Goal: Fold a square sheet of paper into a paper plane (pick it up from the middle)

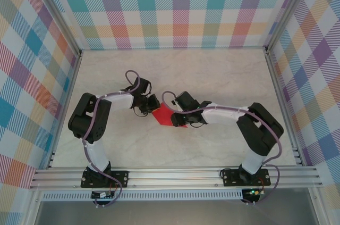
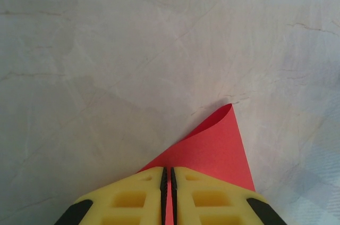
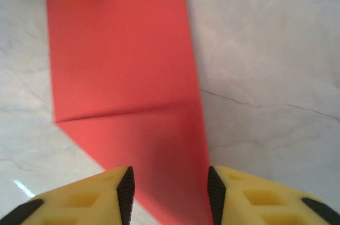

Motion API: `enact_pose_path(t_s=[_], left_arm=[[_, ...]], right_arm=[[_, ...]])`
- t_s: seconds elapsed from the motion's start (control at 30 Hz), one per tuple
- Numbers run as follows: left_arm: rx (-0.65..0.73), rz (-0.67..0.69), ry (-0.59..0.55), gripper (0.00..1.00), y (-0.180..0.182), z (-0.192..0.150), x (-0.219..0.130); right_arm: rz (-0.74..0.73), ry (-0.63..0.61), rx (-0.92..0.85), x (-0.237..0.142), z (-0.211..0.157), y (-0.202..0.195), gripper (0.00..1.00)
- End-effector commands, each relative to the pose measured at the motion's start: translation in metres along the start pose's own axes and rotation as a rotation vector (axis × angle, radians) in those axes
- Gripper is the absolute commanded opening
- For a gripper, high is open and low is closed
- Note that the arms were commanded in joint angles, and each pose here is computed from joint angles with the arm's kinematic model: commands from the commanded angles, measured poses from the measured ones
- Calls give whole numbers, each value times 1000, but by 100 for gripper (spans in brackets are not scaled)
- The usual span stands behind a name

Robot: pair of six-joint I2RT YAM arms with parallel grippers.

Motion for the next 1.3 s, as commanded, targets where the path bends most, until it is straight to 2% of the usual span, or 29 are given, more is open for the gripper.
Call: enact_pose_path(t_s=[0.0, 0.1, 0.2, 0.4, 0.5, 0.63, 0.97, 1.27], left_arm=[[28, 94, 6, 13, 7, -4, 6], [36, 158, 11, 13, 11, -5, 5], [41, 199, 16, 13, 13, -5, 5], [46, 259, 25, 13, 12, -4, 5], [46, 278, 28, 13, 10, -2, 4], [51, 292, 37, 13, 7, -1, 5], [62, 305, 62, 13, 5, 0, 8], [74, 308, 78, 13, 4, -2, 8]], right_arm=[[-37, -156, -19, -28, 22, -5, 57], [-43, -196, -73, -37, 24, -5, 84], [-64, -219, -143, -39, 23, -6, 100], [-76, -367, -432, -45, 20, 9, 100], [-39, -392, -601, -46, 17, 22, 95], [-25, -373, -754, -36, 11, 32, 89], [-30, -298, -1116, -3, 2, 60, 62], [-112, -231, -1263, 19, 1, 56, 58]])
Point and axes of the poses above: each hand's point on the last joint's axis, 136 mm out from that joint toward the fingers, its own x axis out along the fingers, its own y axis along the line the jaws close on, z = x × y, the point moved 4 cm from there along -x, back along the fingers, and after that the axes turned 13 degrees about -x, right-handed, at the moved point
